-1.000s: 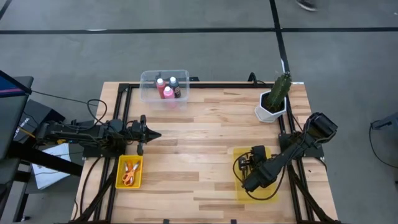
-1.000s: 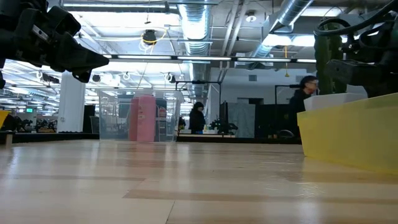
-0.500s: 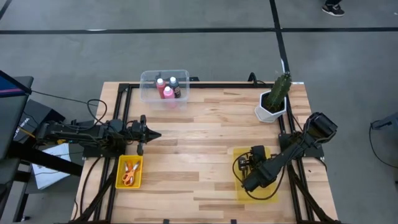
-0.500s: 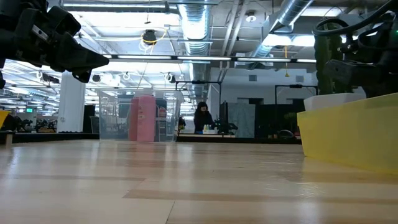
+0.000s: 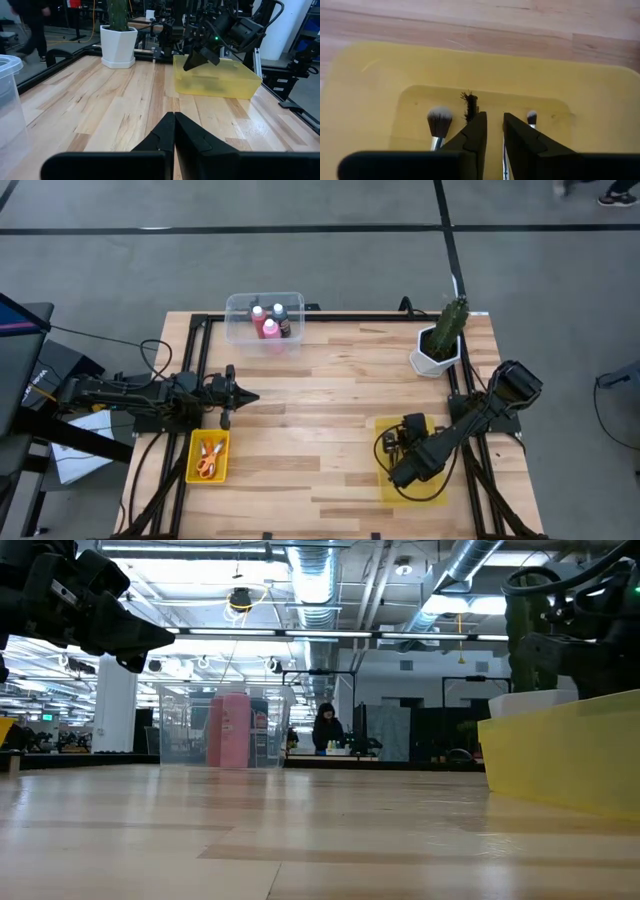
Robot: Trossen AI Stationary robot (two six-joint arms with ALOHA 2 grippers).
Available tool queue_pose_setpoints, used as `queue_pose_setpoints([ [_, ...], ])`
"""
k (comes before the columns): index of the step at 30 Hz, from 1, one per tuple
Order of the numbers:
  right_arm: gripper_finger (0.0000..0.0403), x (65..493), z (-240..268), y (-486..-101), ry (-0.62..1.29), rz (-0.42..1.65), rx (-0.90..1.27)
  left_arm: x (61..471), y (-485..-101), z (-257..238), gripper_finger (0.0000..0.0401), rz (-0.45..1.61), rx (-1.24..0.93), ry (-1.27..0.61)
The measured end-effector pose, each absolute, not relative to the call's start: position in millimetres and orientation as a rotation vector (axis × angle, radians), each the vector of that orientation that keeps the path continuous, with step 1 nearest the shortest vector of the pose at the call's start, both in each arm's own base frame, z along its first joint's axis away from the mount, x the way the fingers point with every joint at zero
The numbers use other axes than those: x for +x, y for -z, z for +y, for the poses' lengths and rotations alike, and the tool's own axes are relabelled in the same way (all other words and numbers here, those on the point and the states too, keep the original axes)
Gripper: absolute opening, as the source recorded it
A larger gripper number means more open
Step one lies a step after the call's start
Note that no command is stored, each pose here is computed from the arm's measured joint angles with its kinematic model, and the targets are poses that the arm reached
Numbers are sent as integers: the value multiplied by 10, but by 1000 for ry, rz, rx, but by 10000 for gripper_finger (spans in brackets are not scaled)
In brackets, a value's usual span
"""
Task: Pick & Place Paint Supplies
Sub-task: Return to Home Position
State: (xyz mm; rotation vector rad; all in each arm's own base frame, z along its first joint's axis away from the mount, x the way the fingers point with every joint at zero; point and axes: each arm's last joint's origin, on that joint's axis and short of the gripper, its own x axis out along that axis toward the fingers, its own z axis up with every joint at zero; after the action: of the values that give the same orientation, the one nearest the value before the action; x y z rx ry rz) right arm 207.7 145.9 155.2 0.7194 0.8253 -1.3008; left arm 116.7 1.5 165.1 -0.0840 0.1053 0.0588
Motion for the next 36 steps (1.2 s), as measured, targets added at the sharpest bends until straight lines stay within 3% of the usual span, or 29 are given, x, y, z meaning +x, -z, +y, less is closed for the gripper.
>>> queue_pose_setpoints([
  [9, 61, 2055, 1468, -1616, 1250, 774, 684, 1167, -1652, 15, 1, 105, -84, -60],
  [17, 59, 2110, 1479, -1919, 996, 648, 489, 1167, -1651, 14, 1, 105, -84, -60],
  [24, 11, 2137, 1345, -2105, 805, 622, 246, 1167, -1652, 16, 1, 105, -84, -64],
  [36, 1, 2718, 1019, -2101, 74, 521, 82, 1168, -1659, 16, 1, 97, -84, -63],
])
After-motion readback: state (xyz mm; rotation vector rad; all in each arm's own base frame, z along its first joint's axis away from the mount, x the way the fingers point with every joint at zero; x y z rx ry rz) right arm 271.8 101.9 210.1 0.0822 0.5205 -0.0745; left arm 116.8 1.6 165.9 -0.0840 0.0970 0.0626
